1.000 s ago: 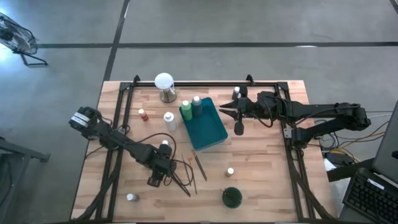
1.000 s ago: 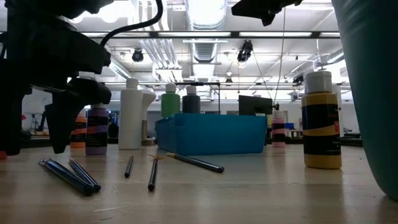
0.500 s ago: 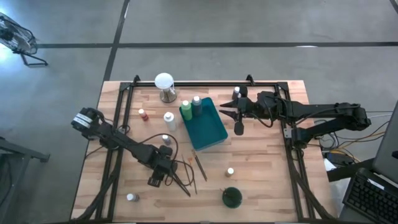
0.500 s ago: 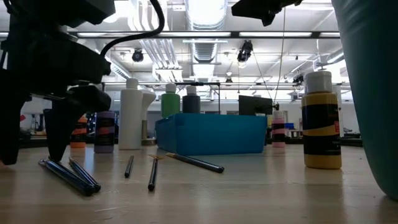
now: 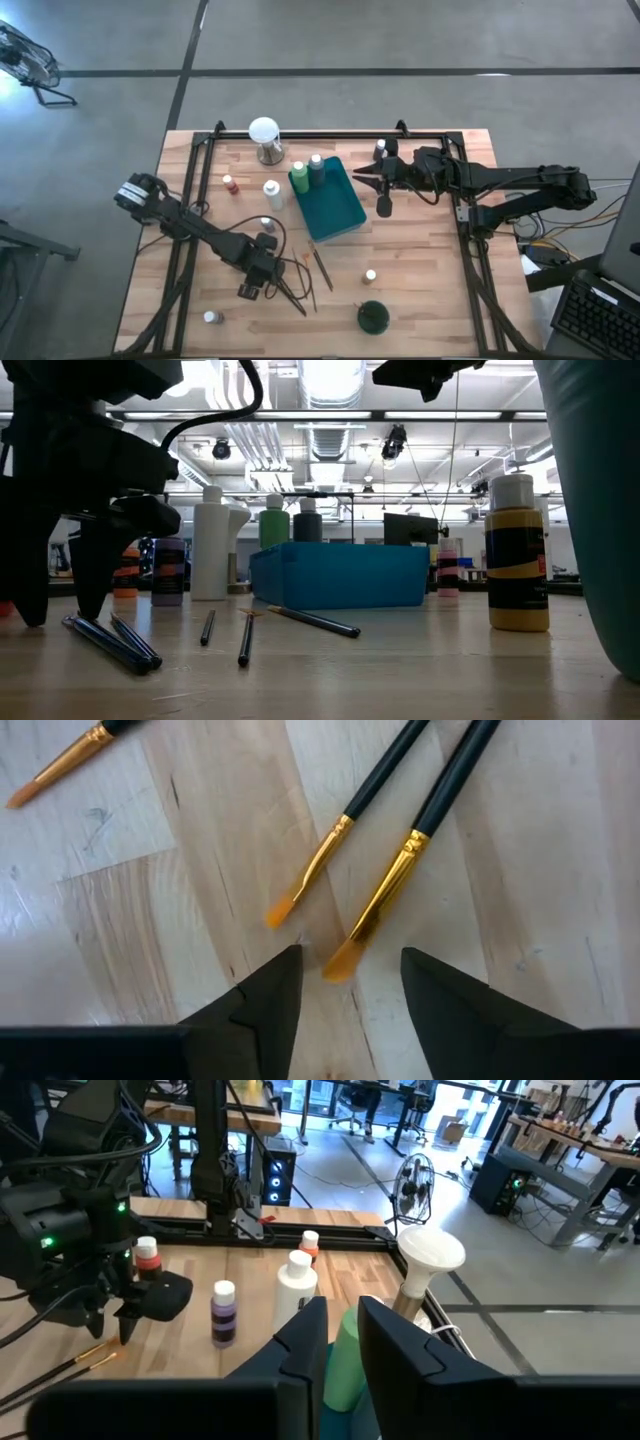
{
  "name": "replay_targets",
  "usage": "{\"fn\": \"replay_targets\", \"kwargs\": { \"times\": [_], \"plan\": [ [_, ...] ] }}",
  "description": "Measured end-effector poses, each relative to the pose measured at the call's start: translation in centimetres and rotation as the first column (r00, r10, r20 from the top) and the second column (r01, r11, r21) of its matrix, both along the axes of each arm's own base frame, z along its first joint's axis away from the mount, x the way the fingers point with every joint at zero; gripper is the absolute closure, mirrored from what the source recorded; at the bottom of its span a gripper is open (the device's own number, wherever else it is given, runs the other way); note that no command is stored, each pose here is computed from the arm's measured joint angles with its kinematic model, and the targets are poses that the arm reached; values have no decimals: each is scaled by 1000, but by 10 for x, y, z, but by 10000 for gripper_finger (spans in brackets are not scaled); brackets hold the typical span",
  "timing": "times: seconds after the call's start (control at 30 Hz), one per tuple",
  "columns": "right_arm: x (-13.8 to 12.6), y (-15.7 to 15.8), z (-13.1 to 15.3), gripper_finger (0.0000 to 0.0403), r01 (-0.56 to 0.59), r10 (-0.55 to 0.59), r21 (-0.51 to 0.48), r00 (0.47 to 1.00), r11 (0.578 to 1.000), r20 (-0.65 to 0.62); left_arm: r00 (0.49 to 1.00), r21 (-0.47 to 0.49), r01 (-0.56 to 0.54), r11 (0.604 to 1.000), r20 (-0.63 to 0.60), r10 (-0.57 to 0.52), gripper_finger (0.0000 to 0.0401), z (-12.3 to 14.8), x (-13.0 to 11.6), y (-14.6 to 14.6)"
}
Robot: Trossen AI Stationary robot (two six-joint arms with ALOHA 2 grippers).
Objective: Pick & Place Paint Supplies
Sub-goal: Put the gold paint brush into the green cup
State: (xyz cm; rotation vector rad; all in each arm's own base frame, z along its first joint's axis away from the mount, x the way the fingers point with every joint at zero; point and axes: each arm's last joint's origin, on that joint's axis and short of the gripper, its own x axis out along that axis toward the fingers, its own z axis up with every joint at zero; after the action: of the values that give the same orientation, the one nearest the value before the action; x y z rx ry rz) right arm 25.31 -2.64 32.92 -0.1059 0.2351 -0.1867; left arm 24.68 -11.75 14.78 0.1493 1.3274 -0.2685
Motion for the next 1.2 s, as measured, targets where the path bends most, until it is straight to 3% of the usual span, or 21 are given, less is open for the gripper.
{"fn": "replay_targets", "kwargs": {
  "times": [0.3,0.63,0.9,1.2],
  "plan": [
    [0,0,0,364,-1,1,-3,1000,1000,-1,1000,10,0,1000,5,0,291,0,0,0],
    [0,0,0,344,-1,1,-3,1000,1000,-2,1000,-38,14,999,-6,-14,392,0,0,-1],
    [0,0,0,329,-1,1,-3,1000,1000,-4,999,-107,41,993,-7,-42,398,12,-5,-3],
    [0,0,-1,329,-2,2,-8,1000,1000,-7,999,-91,17,996,37,-14,400,46,-7,-2]
  ]
}}
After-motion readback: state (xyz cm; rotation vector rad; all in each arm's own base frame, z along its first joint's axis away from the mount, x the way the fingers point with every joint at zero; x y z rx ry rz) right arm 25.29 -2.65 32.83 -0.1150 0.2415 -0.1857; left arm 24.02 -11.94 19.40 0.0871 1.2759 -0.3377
